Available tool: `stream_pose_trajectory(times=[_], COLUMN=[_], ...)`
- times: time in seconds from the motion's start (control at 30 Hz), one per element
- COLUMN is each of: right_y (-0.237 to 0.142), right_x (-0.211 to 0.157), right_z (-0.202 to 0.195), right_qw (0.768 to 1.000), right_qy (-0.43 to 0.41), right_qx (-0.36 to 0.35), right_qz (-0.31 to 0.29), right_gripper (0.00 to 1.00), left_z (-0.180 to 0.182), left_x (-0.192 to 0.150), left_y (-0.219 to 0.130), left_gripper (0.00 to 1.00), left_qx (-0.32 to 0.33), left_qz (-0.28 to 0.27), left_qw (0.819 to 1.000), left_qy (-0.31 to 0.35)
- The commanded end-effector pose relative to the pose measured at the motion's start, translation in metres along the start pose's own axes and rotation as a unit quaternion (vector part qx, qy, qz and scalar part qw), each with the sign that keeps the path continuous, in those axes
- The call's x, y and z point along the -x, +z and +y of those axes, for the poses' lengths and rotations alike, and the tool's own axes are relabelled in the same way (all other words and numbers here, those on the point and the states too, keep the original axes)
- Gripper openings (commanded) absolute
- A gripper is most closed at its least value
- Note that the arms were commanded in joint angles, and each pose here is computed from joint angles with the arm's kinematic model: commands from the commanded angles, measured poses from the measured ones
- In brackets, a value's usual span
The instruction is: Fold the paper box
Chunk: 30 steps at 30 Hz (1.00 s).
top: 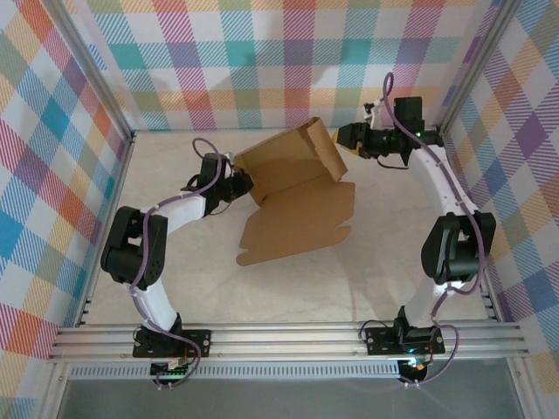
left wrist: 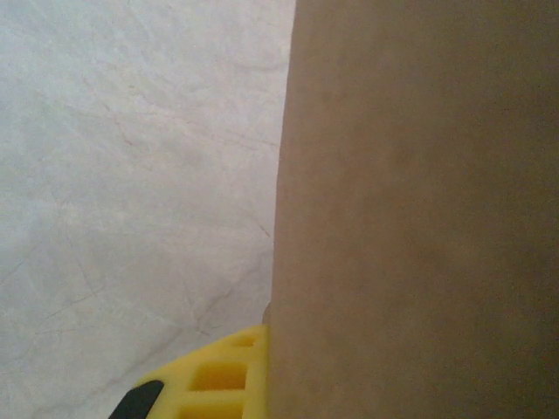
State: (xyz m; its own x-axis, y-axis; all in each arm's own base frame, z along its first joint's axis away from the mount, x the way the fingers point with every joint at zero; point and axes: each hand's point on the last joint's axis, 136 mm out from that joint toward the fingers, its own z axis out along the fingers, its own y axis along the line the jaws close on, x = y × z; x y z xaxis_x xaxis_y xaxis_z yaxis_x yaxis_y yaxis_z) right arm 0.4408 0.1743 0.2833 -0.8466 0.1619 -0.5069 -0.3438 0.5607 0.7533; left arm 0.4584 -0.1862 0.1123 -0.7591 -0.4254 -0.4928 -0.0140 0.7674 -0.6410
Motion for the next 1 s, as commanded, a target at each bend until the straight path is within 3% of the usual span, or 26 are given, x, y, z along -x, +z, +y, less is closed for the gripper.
stream_pose_trajectory(times=[0.0, 0.3, 0.6, 0.97], right_y=[-0.005, 0.022, 0.037, 0.039], right_x=[-0.005, -0.028, -0.036, -0.061], right_z=[0.017, 0.016, -0.011, -0.006], right_qw=[0.999, 0.995, 0.985, 0.98], right_qy=[-0.041, -0.1, -0.143, -0.159], right_qx=[0.006, -0.004, -0.077, -0.101], right_qz=[-0.006, 0.029, 0.052, 0.064], right_gripper=[0.55, 0.57, 0.58, 0.58], left_z=[-0.001, -0.011, -0.03, -0.001], left_x=[0.007, 0.005, 0.003, -0.035], left_y=[0.003, 0.005, -0.001, -0.039], left_gripper=[0.0, 0.0, 0.0, 0.0], left_qx=[0.003, -0.023, -0.071, 0.022], left_qz=[0.003, 0.013, 0.027, 0.106], left_qw=[1.0, 1.0, 0.997, 0.993], left_qy=[-0.012, -0.013, 0.002, 0.038])
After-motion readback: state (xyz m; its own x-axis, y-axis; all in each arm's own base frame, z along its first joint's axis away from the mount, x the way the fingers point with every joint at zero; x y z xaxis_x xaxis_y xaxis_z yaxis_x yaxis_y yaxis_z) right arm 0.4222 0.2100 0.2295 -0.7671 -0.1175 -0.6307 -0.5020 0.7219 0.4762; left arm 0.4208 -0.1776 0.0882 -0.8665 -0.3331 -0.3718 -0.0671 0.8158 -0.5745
